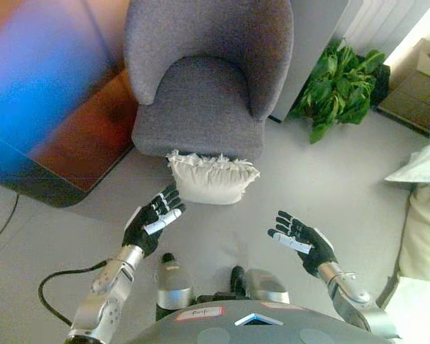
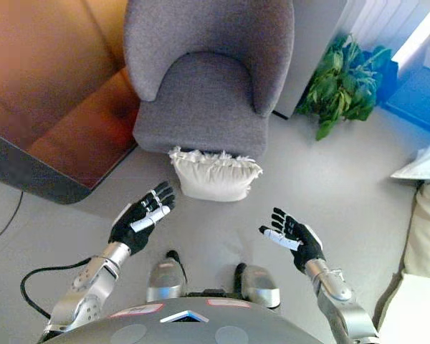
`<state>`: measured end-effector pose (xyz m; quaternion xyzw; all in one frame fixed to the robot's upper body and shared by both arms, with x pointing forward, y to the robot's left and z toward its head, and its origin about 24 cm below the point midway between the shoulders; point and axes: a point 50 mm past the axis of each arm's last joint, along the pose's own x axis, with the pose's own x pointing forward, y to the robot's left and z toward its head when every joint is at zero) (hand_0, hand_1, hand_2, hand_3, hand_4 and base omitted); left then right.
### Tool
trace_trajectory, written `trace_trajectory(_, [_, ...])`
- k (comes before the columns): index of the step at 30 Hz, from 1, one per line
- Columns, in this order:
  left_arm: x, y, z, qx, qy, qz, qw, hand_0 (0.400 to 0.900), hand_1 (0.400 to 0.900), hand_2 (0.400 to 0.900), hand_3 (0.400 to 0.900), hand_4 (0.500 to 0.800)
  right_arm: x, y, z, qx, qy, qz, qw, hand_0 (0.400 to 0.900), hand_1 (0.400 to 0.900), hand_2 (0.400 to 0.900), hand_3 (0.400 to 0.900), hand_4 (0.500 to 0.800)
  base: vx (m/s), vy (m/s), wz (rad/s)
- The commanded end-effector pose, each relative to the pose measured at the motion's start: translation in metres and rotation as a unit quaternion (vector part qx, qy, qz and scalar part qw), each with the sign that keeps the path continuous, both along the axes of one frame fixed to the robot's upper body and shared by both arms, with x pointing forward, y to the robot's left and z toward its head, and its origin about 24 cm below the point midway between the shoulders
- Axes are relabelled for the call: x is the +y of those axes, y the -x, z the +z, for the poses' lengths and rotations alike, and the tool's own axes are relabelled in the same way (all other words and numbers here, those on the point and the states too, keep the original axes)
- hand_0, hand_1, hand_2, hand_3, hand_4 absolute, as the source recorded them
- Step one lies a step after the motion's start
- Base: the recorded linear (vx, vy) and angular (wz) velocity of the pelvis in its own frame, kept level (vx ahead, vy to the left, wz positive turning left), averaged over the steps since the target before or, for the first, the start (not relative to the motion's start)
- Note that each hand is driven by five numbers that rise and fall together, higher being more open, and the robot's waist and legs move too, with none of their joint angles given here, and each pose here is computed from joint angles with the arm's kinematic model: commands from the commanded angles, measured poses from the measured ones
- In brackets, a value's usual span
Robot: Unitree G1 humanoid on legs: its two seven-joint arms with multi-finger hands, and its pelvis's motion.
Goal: Pick up the pillow and put it on the sofa.
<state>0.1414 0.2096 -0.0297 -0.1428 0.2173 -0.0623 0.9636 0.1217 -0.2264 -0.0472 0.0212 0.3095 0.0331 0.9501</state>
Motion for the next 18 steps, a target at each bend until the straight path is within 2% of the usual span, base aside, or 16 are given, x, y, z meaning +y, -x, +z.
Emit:
trace_trajectory(1, [0.0,-0.024,0.042,-0.133,0.009,-0.005,0.991,0.9,0.9,0.9,0.9,0.8,-0.003,-0.03,0.041,-0.127,0.0,0.016,0.992,0.9,0.9,0.9,0.9,0.8,0.369,0.159,-0.11])
trace_trajectory(6, [0.001,-0.031,0.052,-0.151,-0.007,-0.036,0.988,0.9,0.9,0.9,0.9,0.8,0.008,-0.035,0.046,-0.14,-0.021,0.026,0.99,0.9,0.9,0.9,0.9,0.8,0.326,0.19,-0.02])
trace_trajectory(10, [0.001,-0.032,0.051,-0.141,-0.013,-0.044,0.989,0.9,0.9,0.9,0.9,0.8,0.009,-0.04,0.045,-0.136,-0.021,0.009,0.99,0.9,0.9,0.9,0.9,0.8,0.294,0.21,0.02])
trace_trajectory(15, [0.0,-0.032,0.05,-0.139,-0.017,-0.066,0.988,0.9,0.9,0.9,0.9,0.8,0.02,-0.042,0.045,-0.146,-0.014,0.011,0.989,0.9,0.9,0.9,0.9,0.8,0.267,0.327,0.21])
trace_trajectory(18, [0.0,-0.039,0.051,-0.139,-0.019,-0.058,0.988,0.9,0.9,0.9,0.9,0.8,0.027,-0.044,0.043,-0.146,-0.008,0.016,0.989,0.9,0.9,0.9,0.9,0.8,0.233,0.157,0.17])
